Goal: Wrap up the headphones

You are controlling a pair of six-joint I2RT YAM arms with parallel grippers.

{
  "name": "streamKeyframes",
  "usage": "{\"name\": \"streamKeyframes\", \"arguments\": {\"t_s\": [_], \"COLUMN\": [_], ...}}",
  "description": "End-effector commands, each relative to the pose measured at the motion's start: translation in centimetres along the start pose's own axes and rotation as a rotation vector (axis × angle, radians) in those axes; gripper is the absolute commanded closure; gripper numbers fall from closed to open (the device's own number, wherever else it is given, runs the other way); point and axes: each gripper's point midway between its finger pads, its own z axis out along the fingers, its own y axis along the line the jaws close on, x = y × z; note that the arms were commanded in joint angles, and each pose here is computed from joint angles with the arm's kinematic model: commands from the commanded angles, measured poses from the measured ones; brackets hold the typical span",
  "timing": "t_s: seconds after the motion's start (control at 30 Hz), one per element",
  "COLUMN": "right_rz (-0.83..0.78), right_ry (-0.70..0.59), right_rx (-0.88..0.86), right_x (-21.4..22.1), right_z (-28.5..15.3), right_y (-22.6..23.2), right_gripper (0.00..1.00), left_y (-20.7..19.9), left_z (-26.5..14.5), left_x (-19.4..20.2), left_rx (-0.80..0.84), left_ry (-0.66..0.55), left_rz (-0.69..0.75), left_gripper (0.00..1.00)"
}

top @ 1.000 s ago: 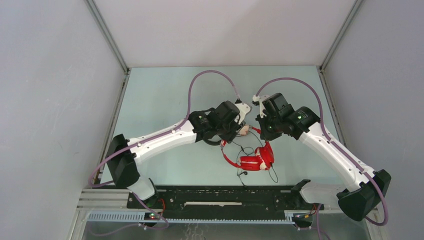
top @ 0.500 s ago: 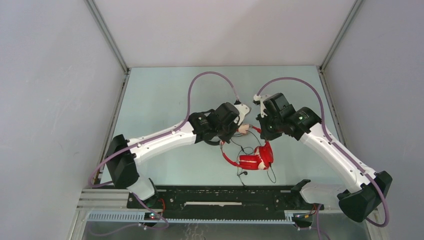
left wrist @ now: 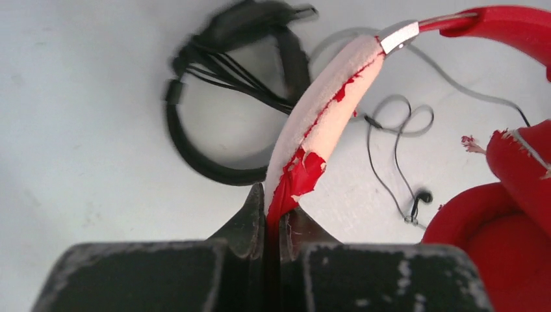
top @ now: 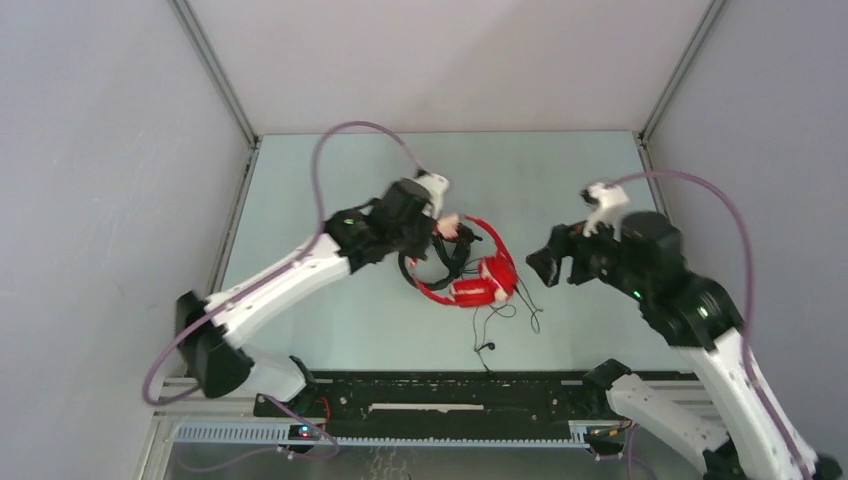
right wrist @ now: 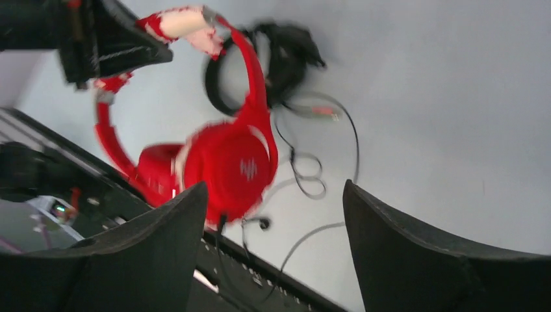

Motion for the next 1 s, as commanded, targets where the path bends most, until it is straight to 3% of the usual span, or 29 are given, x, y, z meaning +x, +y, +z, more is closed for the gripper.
{"name": "streamKeyframes", "arguments": {"t_s": [0.0, 0.17, 0.3, 0.4, 0.63, 0.97], "right_rz": [-0.002, -0.041, -0.066, -0.050, 0.091, -0.002], "right_ry": [-0.308, -0.368, -0.377, -0.389, -0.402, -0.525], "right_rx": [-0.294, -0.407, -0.437, -0.445, -0.446, -0.435], "right_x": [-2.9, -0.9, 0.2, 0.7, 0.7, -0.7], "right_z": [-5.0, -4.7, -2.8, -1.0, 4.2, 9.5], "right_y": [4.1, 5.1, 5.1, 5.0, 5.1, 9.1], "right_gripper": [0.13, 0.07, 0.15, 0.15, 0.12, 0.04], "left_y": [3.7, 7.8, 10.3, 11.3, 9.5, 6.5], "left_z": [-8.6, -16.1, -18.7, -20.4, -22.9, -27.1], "left_x": [-5.6, -8.1, -8.1, -8.0, -9.0, -10.4], "left_rx": [0.039, 0.040, 0.109, 0.113, 0.237, 0.391], "left_ry": [-0.291, -0.485, -0.494, -0.518, -0.554, -0.604], "left_rz": [-0.259, -0.386, -0.526, -0.610, -0.682, -0.678], "left_gripper": [1.00, 1.00, 1.00, 1.00, 1.00, 1.00]}}
